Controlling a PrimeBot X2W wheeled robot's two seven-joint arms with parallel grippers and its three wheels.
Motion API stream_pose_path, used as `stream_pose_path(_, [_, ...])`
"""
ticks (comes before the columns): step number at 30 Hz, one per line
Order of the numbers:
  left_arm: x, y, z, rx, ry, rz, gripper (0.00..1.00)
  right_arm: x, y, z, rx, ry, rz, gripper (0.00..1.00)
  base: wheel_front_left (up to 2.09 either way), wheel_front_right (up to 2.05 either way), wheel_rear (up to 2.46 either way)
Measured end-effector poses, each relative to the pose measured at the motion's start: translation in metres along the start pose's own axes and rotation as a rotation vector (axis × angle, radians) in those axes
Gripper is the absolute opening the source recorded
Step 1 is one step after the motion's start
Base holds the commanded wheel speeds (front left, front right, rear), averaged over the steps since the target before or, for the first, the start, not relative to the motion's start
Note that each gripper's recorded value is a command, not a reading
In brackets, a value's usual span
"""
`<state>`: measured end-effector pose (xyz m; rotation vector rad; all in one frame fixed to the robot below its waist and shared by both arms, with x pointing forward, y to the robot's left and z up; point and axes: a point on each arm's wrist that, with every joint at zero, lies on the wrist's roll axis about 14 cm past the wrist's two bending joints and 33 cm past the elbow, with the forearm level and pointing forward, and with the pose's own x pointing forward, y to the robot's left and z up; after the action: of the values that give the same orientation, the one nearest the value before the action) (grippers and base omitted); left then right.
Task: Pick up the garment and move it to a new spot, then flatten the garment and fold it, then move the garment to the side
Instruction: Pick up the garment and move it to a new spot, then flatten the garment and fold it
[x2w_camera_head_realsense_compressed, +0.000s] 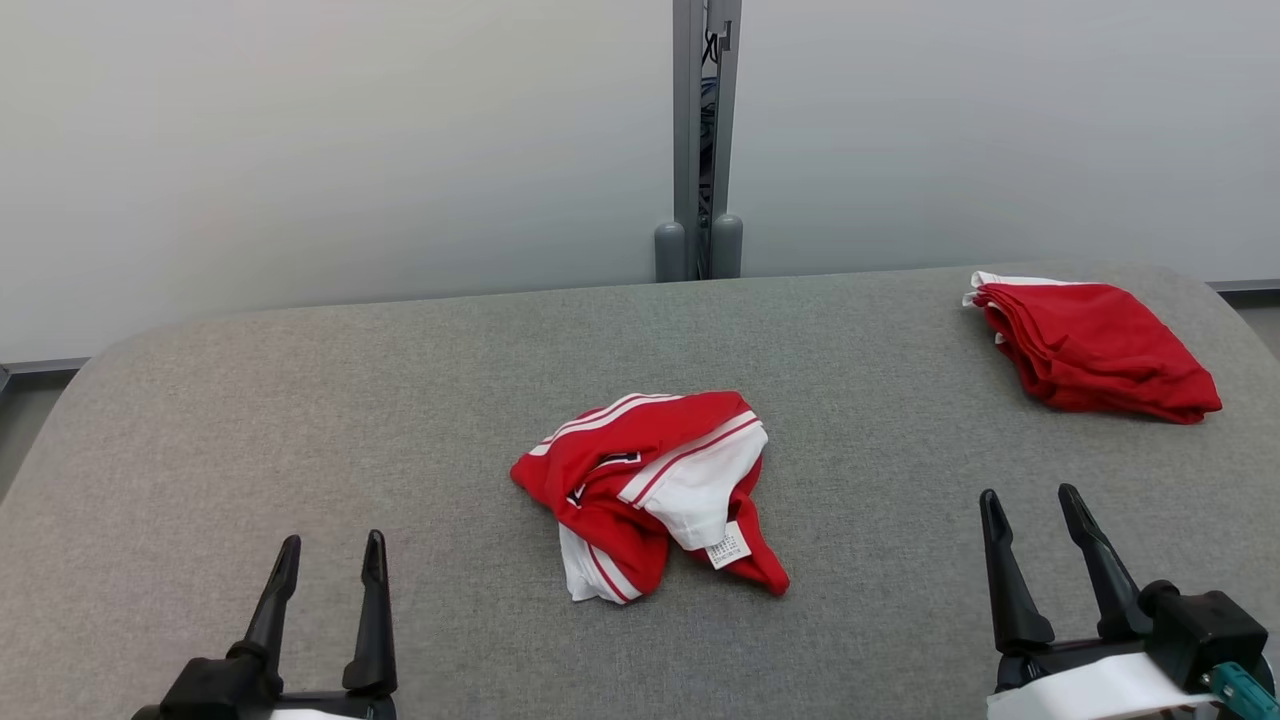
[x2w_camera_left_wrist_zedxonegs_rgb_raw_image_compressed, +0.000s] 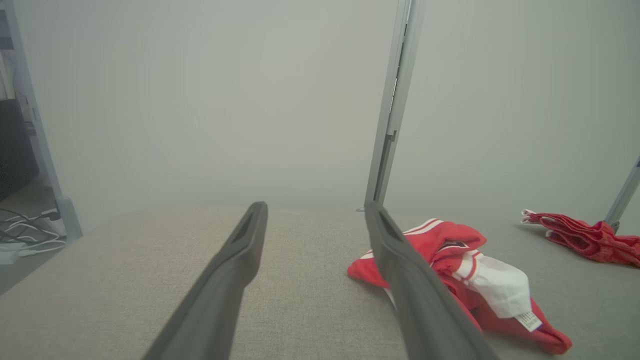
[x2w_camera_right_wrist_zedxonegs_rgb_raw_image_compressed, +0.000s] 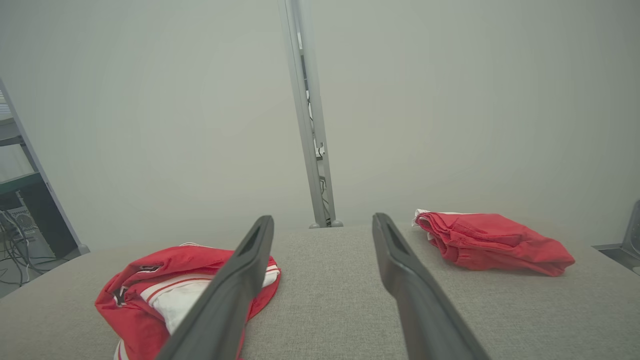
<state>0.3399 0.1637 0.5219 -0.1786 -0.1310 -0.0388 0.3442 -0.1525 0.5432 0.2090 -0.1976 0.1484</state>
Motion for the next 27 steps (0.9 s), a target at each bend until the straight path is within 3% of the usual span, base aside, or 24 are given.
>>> stream_pose_path(27, [0.006, -0.02, -0.004, -0.014, 0.01, -0.031, 1.0, 0.003, 0.009, 0.0, 0.004, 0.0, 0.032, 1.0, 0.0, 0.0, 0.0])
